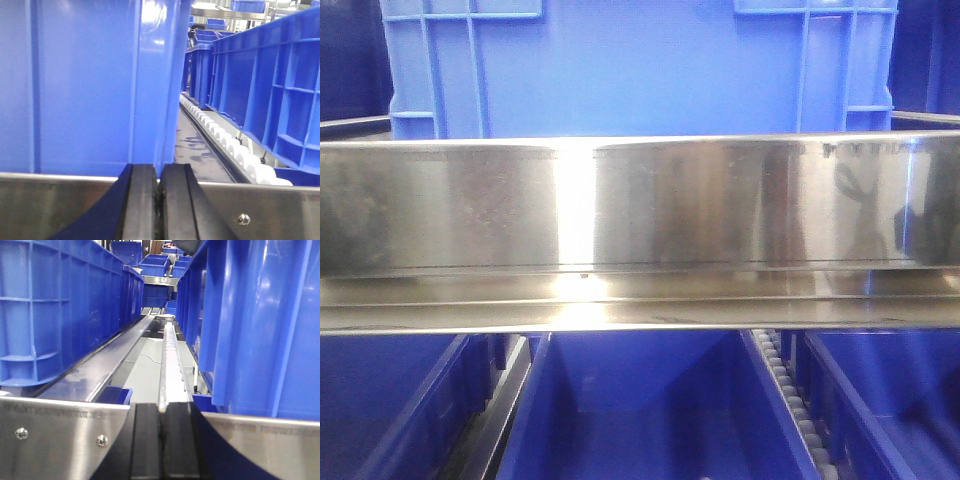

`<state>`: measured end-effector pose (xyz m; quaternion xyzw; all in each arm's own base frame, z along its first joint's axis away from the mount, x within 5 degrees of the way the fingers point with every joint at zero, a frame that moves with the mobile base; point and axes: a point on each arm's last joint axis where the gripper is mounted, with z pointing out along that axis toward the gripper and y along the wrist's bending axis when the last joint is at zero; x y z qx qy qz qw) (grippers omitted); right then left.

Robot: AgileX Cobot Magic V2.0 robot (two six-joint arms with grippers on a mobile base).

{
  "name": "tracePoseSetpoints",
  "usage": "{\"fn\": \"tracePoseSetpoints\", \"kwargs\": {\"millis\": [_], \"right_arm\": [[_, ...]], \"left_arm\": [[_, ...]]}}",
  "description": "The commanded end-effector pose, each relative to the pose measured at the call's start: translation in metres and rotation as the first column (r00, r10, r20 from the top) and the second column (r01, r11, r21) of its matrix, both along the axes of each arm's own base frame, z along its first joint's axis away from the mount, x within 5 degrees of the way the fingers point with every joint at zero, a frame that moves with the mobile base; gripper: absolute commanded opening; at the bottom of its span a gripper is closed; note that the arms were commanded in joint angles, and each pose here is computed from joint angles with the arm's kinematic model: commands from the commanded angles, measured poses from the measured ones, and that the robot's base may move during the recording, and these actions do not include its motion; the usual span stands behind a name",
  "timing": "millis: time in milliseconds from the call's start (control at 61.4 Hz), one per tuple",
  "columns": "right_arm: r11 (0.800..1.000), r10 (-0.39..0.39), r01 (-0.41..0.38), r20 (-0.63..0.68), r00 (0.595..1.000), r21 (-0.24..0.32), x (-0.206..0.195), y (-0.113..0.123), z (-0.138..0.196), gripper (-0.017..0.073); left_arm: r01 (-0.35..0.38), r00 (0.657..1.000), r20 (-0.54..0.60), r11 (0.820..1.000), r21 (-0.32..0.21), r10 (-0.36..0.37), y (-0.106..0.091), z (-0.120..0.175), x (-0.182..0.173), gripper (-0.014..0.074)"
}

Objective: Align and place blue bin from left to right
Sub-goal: 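Close both grippers on the rim of the blue bin on the upper shelf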

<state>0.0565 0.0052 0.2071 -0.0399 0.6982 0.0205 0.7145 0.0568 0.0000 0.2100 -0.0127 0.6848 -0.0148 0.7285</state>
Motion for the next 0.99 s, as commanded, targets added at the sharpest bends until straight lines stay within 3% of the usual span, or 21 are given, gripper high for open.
{"fn": "tracePoseSetpoints", "kwargs": {"millis": [0,586,879,977], "right_arm": [[1.000,0.000,0.000,0.023,1.000,-0.011,-0.0003,-0.0001,0.0021,-0.0079],[1.000,0.000,0.000,0.023,1.000,-0.011,-0.0003,-0.0001,0.0021,-0.0079],[1.000,-0.006,0.007,0.059,0.998,-0.008,-0.0005,-0.0007,0.0054,-0.0079],[1.000,-0.017,0.017,0.124,0.992,0.001,-0.0011,-0.0017,0.0114,-0.0079]], "left_arm": [[0.009,1.000,0.025,1.000,-0.003,-0.009,-0.0006,0.0032,-0.0007,-0.0008],[0.009,1.000,0.025,1.000,-0.003,-0.009,-0.0006,0.0032,-0.0007,-0.0008],[0.013,0.999,0.044,1.000,-0.010,-0.012,-0.0009,0.0049,-0.0009,-0.0008],[0.014,0.999,0.051,1.000,-0.010,-0.013,-0.0010,0.0056,-0.0009,-0.0008]]}}
